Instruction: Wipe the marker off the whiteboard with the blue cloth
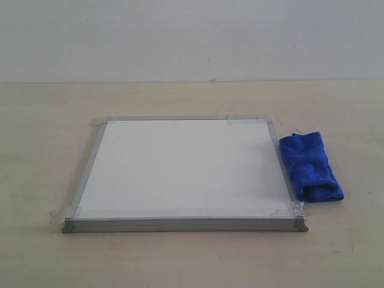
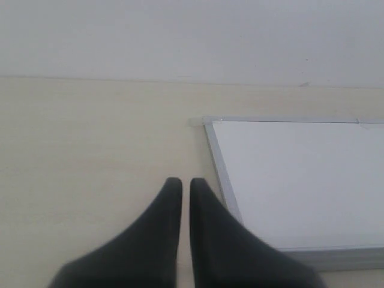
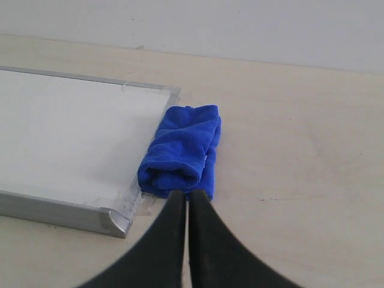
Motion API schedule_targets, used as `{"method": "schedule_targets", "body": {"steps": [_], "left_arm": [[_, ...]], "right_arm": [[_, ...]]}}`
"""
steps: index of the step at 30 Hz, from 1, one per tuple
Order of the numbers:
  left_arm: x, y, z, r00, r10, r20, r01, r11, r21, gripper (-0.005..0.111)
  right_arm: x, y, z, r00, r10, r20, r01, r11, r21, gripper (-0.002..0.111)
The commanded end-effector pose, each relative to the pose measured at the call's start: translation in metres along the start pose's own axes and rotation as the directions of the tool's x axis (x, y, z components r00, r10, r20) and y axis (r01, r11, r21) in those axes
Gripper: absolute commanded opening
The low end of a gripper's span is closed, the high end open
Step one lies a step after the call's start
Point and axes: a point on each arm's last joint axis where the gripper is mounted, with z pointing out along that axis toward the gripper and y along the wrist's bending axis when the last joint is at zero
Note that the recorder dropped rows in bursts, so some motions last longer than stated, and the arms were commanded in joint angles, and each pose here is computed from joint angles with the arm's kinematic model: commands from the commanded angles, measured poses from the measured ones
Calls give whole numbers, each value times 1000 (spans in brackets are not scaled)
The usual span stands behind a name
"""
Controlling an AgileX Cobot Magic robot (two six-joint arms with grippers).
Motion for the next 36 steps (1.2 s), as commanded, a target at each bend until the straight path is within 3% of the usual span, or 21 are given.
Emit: {"method": "schedule_targets", "body": {"steps": [1,14,36], "left_arm": [[0,0,0,1000,2,8,-2,1000,-3,5],[0,0,0,1000,2,8,-2,1000,-3,5],[0,0,0,1000,2,8,-2,1000,-3,5]], "right_arm": [[-1,0,0,1000,-9,17,9,1000,2,0],[-1,-5,-1,999,40,16,-42,995,85,0],[-1,-5,-1,1000,18,12,-19,996,86,0]]}}
